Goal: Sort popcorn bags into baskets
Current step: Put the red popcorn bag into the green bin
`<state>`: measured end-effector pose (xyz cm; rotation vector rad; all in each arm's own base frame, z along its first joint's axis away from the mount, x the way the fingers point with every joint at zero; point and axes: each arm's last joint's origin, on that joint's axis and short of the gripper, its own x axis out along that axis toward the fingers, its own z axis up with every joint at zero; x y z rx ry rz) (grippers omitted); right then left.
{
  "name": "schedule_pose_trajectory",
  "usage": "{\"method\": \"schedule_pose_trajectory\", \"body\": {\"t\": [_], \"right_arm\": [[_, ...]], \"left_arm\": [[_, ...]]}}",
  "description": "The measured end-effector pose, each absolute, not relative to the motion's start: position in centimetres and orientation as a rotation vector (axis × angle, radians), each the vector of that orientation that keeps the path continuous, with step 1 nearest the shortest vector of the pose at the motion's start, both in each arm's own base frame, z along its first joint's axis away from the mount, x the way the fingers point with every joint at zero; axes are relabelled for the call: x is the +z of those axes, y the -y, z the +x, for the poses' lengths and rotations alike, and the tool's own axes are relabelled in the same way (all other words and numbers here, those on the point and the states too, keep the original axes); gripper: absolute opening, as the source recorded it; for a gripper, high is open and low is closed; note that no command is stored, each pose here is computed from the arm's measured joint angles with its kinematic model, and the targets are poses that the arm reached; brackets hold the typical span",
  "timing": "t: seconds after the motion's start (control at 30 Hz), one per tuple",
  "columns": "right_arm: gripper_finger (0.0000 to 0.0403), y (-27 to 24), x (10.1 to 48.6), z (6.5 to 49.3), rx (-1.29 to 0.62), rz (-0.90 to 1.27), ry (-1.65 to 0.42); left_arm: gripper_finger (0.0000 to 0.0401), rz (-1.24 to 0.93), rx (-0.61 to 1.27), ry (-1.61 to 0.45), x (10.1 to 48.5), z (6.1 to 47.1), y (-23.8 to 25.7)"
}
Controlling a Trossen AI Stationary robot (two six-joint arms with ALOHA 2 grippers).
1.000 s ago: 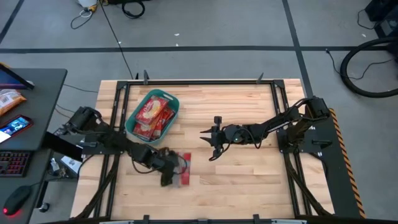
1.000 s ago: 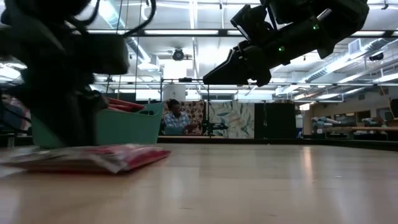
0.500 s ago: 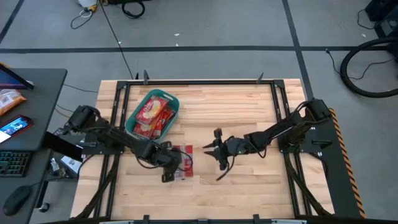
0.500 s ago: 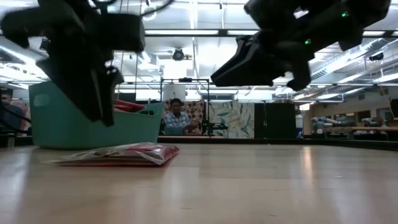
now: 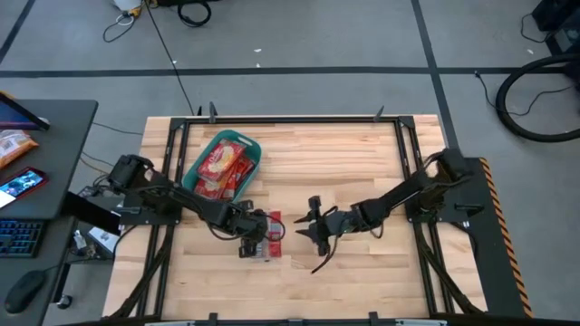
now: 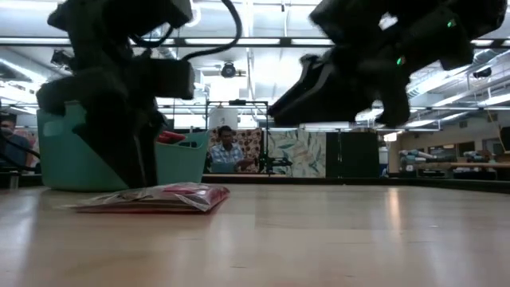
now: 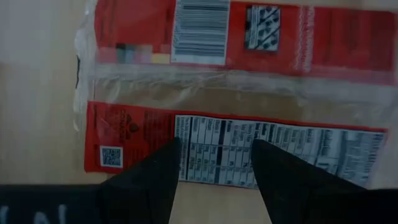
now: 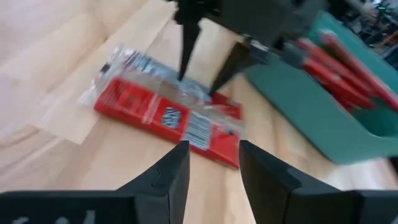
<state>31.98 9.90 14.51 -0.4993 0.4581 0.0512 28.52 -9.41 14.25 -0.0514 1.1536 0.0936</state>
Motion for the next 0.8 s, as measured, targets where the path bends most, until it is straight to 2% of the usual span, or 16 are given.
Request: {"method": "schedule_pose_trajectory", "body": {"t": [0.27, 0.43, 0.57, 0.8], "right_arm": [[0.0147, -12.1, 12.0, 34.7, 0.012, -0.646, -0.547], [0.0147, -13.2, 12.5, 35.6, 0.04, -0.754, -0.712], [0.015, -13.5, 13.3, 36.0, 0.09, -0.751, -0.782], [0.0189, -13.5, 13.4, 36.1, 0.164, -0.748, -0.78]], "left_arm": [[0.0203, 0.053, 0.056, -1.094, 13.4, 29.7, 9.3], [0.0203, 0.126, 0.041, -1.031, 13.5, 30.3, 9.1], [0.0203, 0.152, 0.079, -1.002, 13.3, 30.8, 8.4], [0.0203, 0.123, 0.041, -1.02, 15.1, 30.5, 8.2]]}}
